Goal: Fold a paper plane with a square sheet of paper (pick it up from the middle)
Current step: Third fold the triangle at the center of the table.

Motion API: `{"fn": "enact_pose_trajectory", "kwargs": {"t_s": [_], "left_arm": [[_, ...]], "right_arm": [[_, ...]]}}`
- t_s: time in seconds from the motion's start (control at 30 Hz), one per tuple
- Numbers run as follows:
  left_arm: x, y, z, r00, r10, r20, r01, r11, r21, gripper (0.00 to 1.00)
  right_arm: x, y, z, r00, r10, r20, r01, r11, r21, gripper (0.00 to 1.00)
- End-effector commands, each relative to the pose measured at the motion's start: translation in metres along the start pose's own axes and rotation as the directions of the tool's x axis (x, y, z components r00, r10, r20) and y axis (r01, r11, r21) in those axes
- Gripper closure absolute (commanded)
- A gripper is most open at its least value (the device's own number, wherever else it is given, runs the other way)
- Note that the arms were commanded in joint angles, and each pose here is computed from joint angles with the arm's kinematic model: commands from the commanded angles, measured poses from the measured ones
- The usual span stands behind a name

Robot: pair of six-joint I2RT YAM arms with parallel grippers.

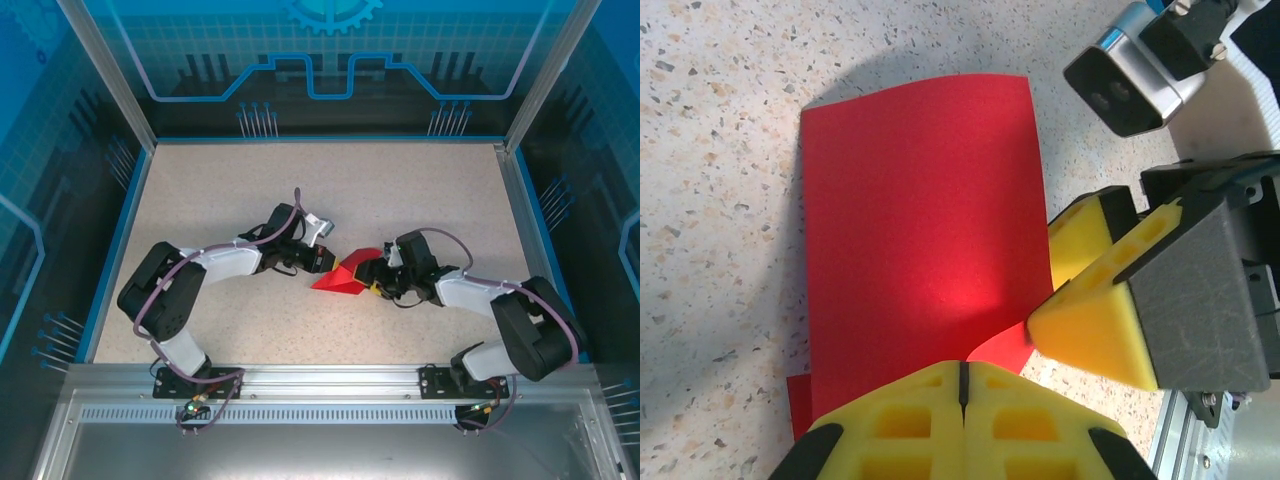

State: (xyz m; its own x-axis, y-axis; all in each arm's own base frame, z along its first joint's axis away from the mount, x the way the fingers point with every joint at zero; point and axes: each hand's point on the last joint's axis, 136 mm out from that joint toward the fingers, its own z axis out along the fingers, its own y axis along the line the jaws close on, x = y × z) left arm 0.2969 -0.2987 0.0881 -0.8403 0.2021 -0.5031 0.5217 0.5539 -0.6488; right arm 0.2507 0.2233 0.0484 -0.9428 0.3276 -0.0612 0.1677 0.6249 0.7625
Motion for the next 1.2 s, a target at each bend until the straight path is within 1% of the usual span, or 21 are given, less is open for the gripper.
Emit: {"fn": "enact_pose_trajectory", "kwargs": {"t_s": [0.0, 0.17, 0.3, 0.4, 0.47, 0.5, 0.57, 0.63, 0.73, 0.83, 0.9, 0.97, 1.03, 1.1, 1.17], "left_arm": [[-0.002, -0.001, -0.007, 1.000, 0.004, 0.011, -0.004, 1.000, -0.008, 0.97], [-0.002, 0.000, -0.007, 1.000, 0.005, 0.006, -0.004, 1.000, -0.018, 0.96], [-0.003, 0.002, -0.008, 1.000, 0.005, 0.002, -0.005, 1.000, -0.030, 0.92], [-0.007, 0.007, -0.010, 1.000, -0.009, 0.012, 0.010, 0.998, -0.061, 0.80], [-0.011, 0.013, -0.013, 0.999, -0.030, 0.026, 0.033, 0.994, -0.100, 0.68], [-0.013, 0.018, -0.017, 0.998, -0.048, 0.037, 0.052, 0.989, -0.137, 0.63], [-0.016, 0.023, -0.025, 0.996, -0.054, 0.065, 0.065, 0.981, -0.185, 0.55], [-0.018, 0.026, -0.035, 0.993, -0.050, 0.108, 0.074, 0.971, -0.229, 0.44], [-0.013, 0.024, -0.048, 0.989, -0.019, 0.149, 0.057, 0.965, -0.255, 0.37], [-0.006, 0.011, -0.052, 0.985, 0.045, 0.166, -0.006, 0.975, -0.223, 0.33], [0.005, 0.001, -0.046, 0.980, 0.132, 0.146, -0.099, 0.972, -0.212, 0.31], [0.017, -0.010, -0.038, 0.959, 0.254, 0.126, -0.221, 0.948, -0.227, 0.30], [0.029, -0.019, -0.029, 0.924, 0.368, 0.103, -0.337, 0.912, -0.232, 0.31], [0.031, -0.022, -0.025, 0.899, 0.422, 0.114, -0.389, 0.891, -0.235, 0.32], [0.029, -0.018, -0.023, 0.890, 0.441, 0.120, -0.402, 0.880, -0.253, 0.33]], "right_arm": [[-0.001, 0.020, 0.011, 1.000, -0.022, 0.011, 0.023, 0.998, -0.067, 0.47], [-0.001, 0.019, 0.019, 0.999, -0.021, 0.028, 0.023, 0.997, -0.073, 0.53], [-0.003, 0.014, 0.019, 0.998, -0.018, 0.052, 0.022, 0.997, -0.069, 0.62], [-0.006, 0.013, 0.020, 0.998, -0.011, 0.065, 0.014, 0.998, -0.060, 0.70], [-0.008, 0.011, 0.021, 0.997, 0.000, 0.073, 0.004, 0.998, -0.055, 0.76], [-0.010, 0.011, 0.022, 0.997, 0.009, 0.077, -0.005, 0.999, -0.051, 0.80], [-0.010, 0.009, 0.022, 0.996, 0.023, 0.083, -0.019, 0.999, -0.045, 0.86], [-0.011, 0.007, 0.021, 0.995, 0.044, 0.089, -0.042, 0.999, -0.028, 0.92], [-0.010, 0.006, 0.016, 0.992, 0.062, 0.106, -0.063, 0.998, 0.003, 0.96], [-0.007, 0.004, 0.010, 0.991, 0.077, 0.111, -0.084, 0.995, 0.059, 0.97], [-0.007, 0.006, 0.006, 0.990, 0.082, 0.110, -0.091, 0.993, 0.075, 0.97], [-0.006, 0.007, 0.005, 0.989, 0.101, 0.106, -0.109, 0.991, 0.074, 0.97], [-0.006, 0.010, 0.004, 0.988, 0.116, 0.100, -0.124, 0.989, 0.079, 0.97], [-0.006, 0.012, 0.004, 0.988, 0.125, 0.094, -0.133, 0.987, 0.087, 0.97], [-0.007, 0.014, 0.003, 0.987, 0.133, 0.093, -0.141, 0.985, 0.095, 0.96]]}}
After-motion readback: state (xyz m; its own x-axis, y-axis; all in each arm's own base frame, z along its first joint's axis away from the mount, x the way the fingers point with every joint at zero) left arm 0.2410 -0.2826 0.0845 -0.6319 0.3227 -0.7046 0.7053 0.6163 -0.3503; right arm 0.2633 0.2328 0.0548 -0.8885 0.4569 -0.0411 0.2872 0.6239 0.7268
